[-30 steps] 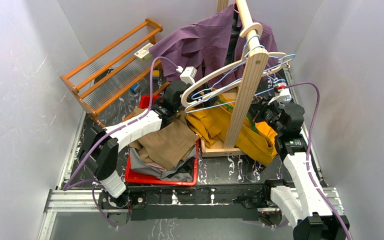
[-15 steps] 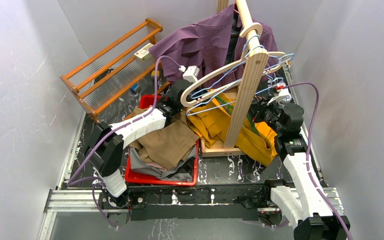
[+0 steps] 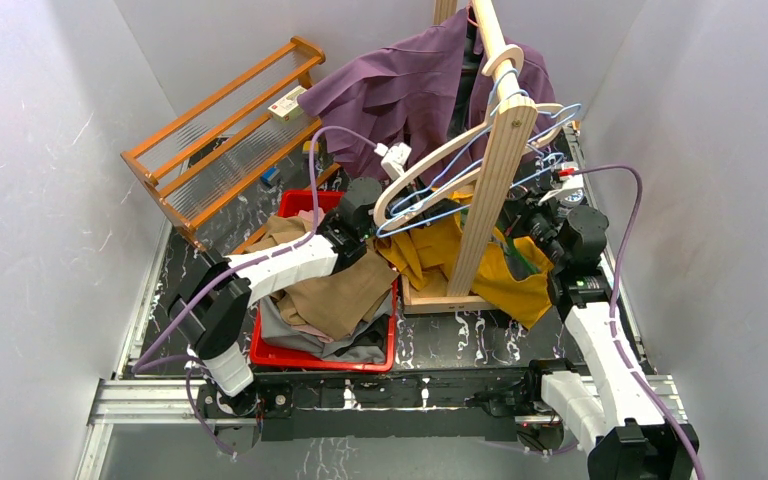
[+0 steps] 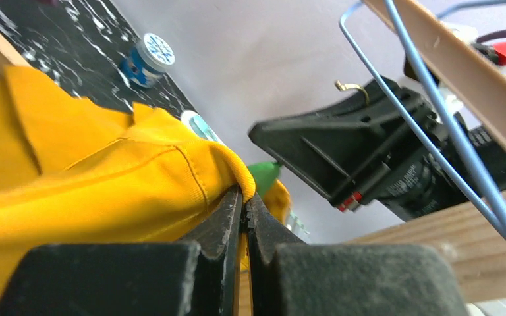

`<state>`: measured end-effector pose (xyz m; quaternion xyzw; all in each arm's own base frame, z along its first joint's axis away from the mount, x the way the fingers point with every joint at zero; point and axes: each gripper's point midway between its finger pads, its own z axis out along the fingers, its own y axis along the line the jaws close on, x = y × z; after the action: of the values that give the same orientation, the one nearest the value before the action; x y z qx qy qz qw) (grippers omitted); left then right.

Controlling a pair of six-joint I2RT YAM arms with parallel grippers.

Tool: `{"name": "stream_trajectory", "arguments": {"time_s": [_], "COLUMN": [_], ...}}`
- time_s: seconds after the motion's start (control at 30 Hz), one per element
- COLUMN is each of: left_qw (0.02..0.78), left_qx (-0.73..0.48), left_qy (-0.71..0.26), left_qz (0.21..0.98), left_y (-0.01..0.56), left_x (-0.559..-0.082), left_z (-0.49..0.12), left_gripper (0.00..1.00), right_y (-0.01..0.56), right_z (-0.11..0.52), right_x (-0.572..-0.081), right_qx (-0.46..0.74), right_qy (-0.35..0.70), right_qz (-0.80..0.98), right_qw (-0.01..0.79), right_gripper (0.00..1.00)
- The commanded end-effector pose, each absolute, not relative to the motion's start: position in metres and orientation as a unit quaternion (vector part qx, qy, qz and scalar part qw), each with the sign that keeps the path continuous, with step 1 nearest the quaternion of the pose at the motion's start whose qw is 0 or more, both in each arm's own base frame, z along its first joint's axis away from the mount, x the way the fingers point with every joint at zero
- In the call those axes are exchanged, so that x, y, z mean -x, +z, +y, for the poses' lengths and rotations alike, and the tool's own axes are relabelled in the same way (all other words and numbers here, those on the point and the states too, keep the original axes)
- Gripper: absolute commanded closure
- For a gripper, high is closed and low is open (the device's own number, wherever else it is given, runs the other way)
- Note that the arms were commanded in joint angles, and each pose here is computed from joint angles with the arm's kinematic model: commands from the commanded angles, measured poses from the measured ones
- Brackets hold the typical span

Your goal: Remove the skirt from the hanger

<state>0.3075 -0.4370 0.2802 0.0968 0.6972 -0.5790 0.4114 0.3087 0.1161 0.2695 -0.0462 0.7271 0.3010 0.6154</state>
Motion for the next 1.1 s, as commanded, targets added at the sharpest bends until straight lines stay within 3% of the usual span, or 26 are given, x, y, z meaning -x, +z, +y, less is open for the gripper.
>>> {"name": "stream_trajectory", "arguments": {"time_s": [0.0, 0.37, 0.57, 0.77, 0.97, 1.07], "left_qw": [0.37, 0.383, 0.337, 0.375, 0.386, 0.388], "left_qx": [-0.135, -0.12, -0.125, -0.132, -0.119, -0.12], "left_qy": [-0.69, -0.677, -0.676, -0.651, -0.593, -0.562], "left_qz": [0.607, 0.616, 0.643, 0.647, 0.697, 0.721], "left_y": [0.346, 0.342, 0.314, 0.321, 0.295, 0.279], "left_x": [-0.246, -0.259, -0.25, -0.253, -0.27, -0.275], "left_z": [-0.446, -0.452, -0.469, -0.457, -0.427, -0.407], "left_gripper": [1.0, 1.0, 1.0, 1.0, 1.0, 1.0], "right_y": [0.312, 0.28, 0.273, 0.266, 0.294, 0.294], "right_z": [0.129, 0.174, 0.197, 0.22, 0.171, 0.166], "right_x": [-0.316, -0.295, -0.29, -0.278, -0.288, -0.288], "right_qx": [0.05, 0.052, 0.056, 0.069, 0.017, 0.04], "right_qy": [0.341, 0.405, 0.434, 0.446, 0.328, 0.292], "right_qz": [0.659, 0.671, 0.674, 0.668, 0.675, 0.699], "right_qw": [0.669, 0.618, 0.595, 0.592, 0.66, 0.652], "right_gripper": [1.0, 1.0, 1.0, 1.0, 1.0, 1.0]}}
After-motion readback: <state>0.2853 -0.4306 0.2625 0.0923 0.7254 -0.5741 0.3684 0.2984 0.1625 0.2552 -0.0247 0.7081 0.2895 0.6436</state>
